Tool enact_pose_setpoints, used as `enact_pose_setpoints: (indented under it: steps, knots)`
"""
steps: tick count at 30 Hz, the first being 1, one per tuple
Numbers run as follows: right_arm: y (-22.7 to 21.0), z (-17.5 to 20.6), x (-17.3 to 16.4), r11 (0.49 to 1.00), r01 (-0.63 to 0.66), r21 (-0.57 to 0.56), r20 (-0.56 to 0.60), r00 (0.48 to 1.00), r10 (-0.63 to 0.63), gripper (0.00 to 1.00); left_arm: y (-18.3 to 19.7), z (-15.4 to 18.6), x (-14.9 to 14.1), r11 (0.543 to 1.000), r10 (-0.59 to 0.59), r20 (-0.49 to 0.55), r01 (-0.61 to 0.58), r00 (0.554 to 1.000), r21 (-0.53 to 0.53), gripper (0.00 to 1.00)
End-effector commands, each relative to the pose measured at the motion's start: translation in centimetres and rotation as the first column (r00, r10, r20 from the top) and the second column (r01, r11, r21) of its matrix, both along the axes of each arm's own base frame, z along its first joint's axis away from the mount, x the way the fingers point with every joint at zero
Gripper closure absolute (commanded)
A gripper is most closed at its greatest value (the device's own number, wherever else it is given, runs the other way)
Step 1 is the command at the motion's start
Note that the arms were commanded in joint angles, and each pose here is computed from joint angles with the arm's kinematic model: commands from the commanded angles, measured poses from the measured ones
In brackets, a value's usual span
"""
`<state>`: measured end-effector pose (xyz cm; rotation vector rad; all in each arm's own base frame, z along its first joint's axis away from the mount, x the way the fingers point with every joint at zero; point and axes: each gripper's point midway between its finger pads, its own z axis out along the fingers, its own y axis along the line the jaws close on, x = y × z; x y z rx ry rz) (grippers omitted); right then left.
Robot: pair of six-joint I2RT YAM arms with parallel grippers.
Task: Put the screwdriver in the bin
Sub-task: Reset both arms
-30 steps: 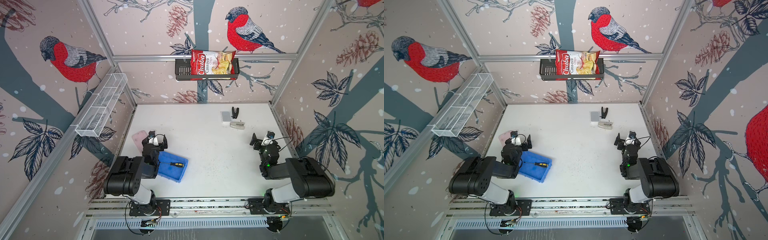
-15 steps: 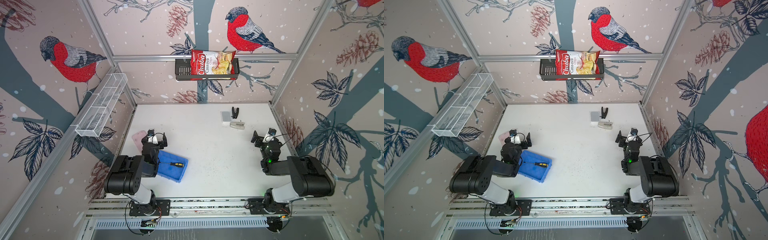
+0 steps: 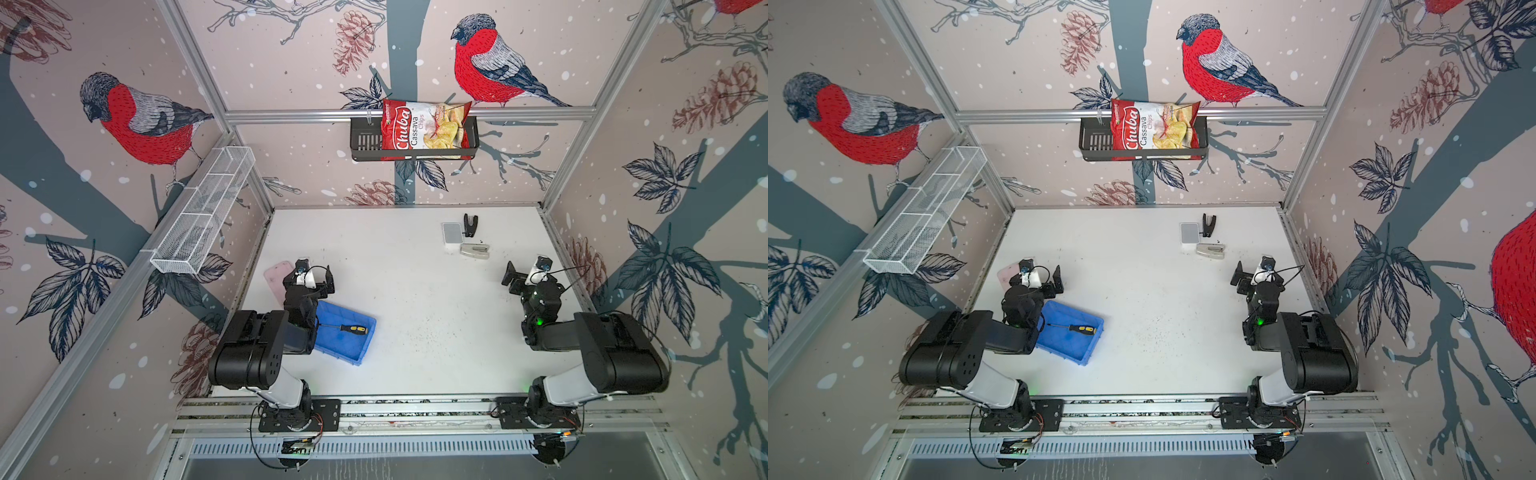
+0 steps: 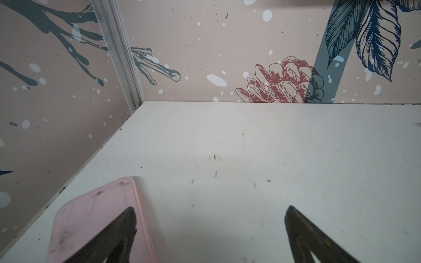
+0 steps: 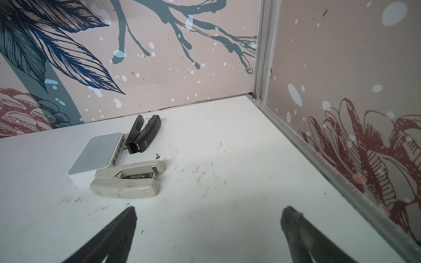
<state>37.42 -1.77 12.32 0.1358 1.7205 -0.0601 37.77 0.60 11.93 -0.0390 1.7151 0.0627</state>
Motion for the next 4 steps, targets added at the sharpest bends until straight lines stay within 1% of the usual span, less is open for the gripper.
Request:
enact_pose_setpoints:
  steps: [1, 4]
  knots:
    - [0.05, 0.12, 0.08, 1.000, 0.001, 0.015, 0.005, 1.000, -0.001, 0.00, 0.17, 0.83, 0.12, 1.000, 0.010, 0.033, -0.010, 0.999, -0.007, 0.00]
    - [0.03, 0.10, 0.03, 1.000, 0.001, 0.015, 0.005, 1.000, -0.001, 0.00, 0.19, 0.88, 0.03, 1.000, 0.011, 0.037, -0.011, 0.999, -0.006, 0.00]
